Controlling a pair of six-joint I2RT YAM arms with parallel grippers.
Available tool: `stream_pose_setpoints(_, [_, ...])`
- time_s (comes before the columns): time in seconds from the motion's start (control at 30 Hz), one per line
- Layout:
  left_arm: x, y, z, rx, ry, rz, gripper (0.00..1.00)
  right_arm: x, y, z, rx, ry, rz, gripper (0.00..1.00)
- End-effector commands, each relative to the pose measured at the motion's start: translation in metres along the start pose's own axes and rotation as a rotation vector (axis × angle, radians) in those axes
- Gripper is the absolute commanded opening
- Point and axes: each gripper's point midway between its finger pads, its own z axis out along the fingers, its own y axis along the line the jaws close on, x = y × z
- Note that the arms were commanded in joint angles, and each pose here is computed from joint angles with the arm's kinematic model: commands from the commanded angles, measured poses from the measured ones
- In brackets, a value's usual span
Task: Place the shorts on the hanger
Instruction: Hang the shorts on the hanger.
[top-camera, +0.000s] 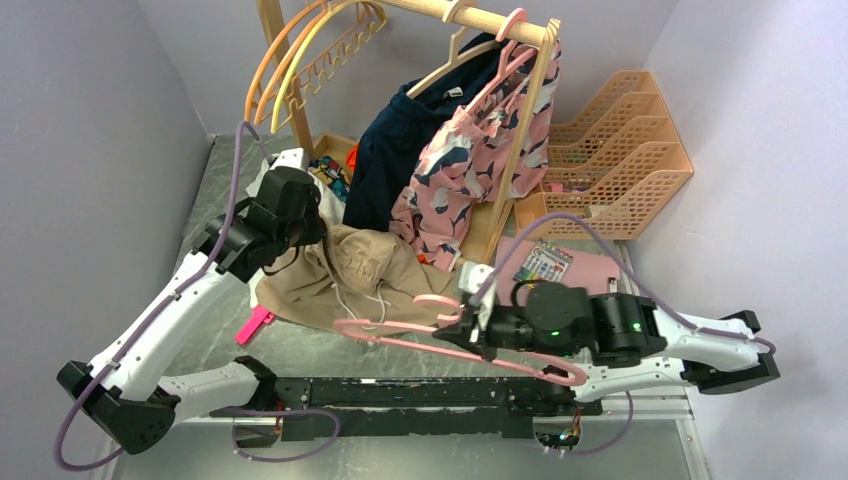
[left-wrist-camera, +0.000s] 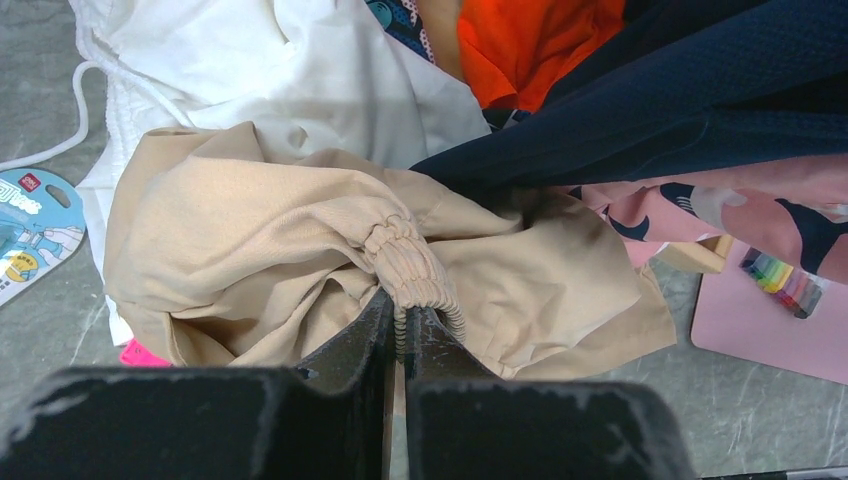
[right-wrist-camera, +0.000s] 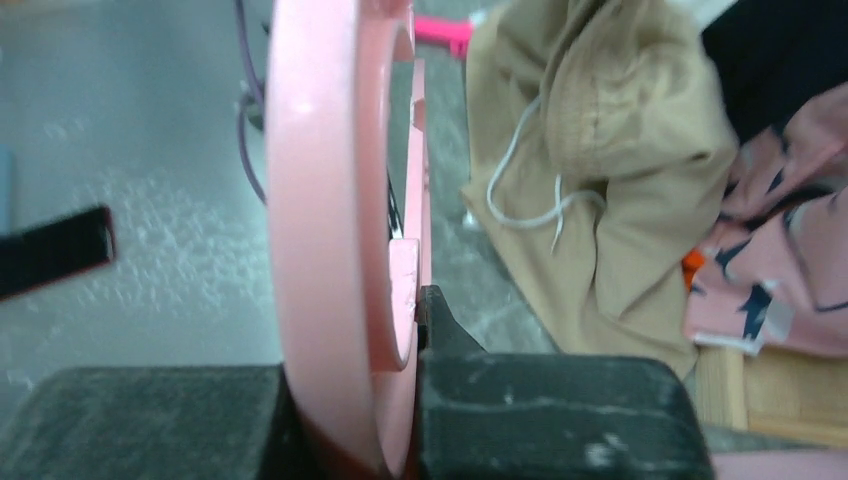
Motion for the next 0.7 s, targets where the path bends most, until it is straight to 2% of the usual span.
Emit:
stream_pose_setpoints(0.0, [-0.023, -0.006, -0.009, 0.028, -0.075, -0.046, 0.07, -0.065, -0.014, -0.03, 0.038, -0.304, -0.004, 0.0])
stream_pose_setpoints(0.07, [-0.023, -0.007, -0.011, 0.036, -0.077, -0.051, 0.07, -0.072, -0.028, -0.024, 0.124, -0.369, -0.01, 0.0])
stream_pose_setpoints(0.27, [-0.028, -0.008, -0.022, 0.061, -0.085, -0.063, 0.07, -0.056, -0.044, 0.028, 0.283, -0.352, -0.033, 0.0])
stream_pose_setpoints(0.47, [-0.035, -0.009, -0.037, 0.092, -0.112, -0.075, 0.07, -0.053, -0.059, 0.046, 0.409, -0.396, -0.004, 0.0])
stream_pose_setpoints(0.53, [-0.036, -0.009, -0.04, 0.099, -0.115, -0.074, 0.07, -0.053, -0.06, 0.046, 0.418, -0.405, -0.004, 0.0])
stream_pose_setpoints(0.67, [-0.035, -0.005, -0.043, 0.088, -0.115, -0.068, 0.07, -0.064, -0.045, 0.035, 0.302, -0.489, -0.017, 0.0])
